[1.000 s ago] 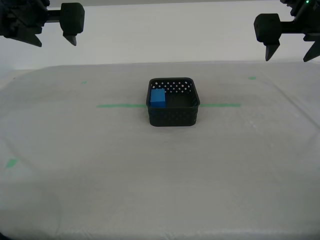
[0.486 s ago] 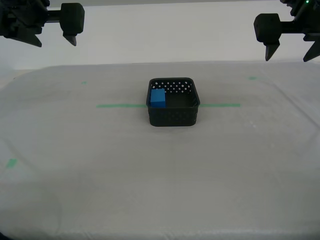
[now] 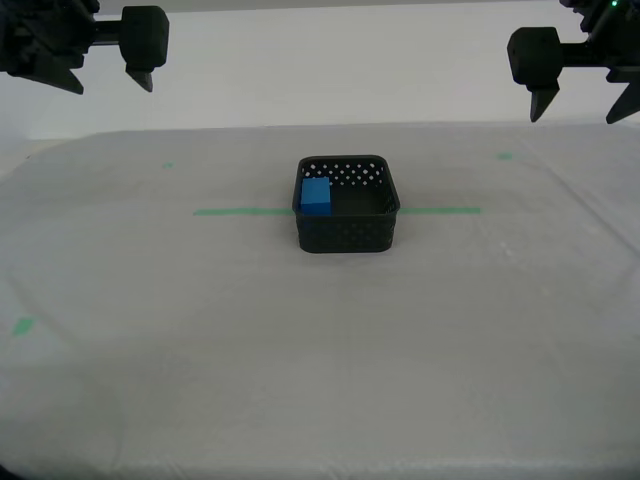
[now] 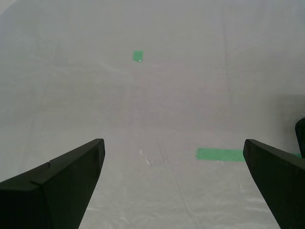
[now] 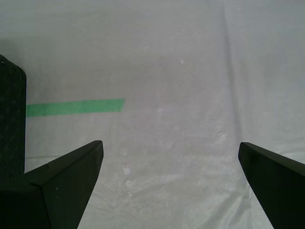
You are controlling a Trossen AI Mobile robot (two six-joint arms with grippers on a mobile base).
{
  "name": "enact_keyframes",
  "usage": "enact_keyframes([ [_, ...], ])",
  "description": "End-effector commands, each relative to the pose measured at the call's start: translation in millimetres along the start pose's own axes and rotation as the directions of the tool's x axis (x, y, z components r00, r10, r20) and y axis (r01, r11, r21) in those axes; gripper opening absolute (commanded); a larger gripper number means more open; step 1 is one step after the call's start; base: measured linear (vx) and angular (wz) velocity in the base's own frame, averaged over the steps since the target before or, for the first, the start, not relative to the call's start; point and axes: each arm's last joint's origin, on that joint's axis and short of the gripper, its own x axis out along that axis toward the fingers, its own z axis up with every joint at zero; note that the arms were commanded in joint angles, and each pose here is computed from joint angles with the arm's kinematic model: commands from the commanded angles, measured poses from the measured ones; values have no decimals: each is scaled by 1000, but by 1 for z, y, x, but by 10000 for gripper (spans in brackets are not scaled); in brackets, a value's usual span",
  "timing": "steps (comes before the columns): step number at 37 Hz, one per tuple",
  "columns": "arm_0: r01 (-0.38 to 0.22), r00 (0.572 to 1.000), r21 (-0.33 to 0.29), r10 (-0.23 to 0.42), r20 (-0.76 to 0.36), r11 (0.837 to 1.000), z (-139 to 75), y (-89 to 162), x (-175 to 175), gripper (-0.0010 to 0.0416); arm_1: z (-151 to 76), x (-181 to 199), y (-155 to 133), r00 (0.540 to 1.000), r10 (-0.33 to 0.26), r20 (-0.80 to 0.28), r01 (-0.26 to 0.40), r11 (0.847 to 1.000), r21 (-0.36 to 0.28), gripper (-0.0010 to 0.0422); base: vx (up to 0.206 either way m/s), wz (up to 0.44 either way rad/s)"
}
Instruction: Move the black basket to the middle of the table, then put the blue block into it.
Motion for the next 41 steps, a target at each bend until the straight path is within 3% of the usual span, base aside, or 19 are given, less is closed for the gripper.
enact_keyframes([
  [1, 3, 1000, 0, -3, 1, 1000, 0, 0, 0, 399, 0, 0, 0, 1000, 3, 2, -3, 1000, 0, 400, 0, 0],
  [41, 3, 1000, 0, -3, 1, 1000, 0, 0, 0, 399, 0, 0, 0, 1000, 3, 2, -3, 1000, 0, 400, 0, 0],
])
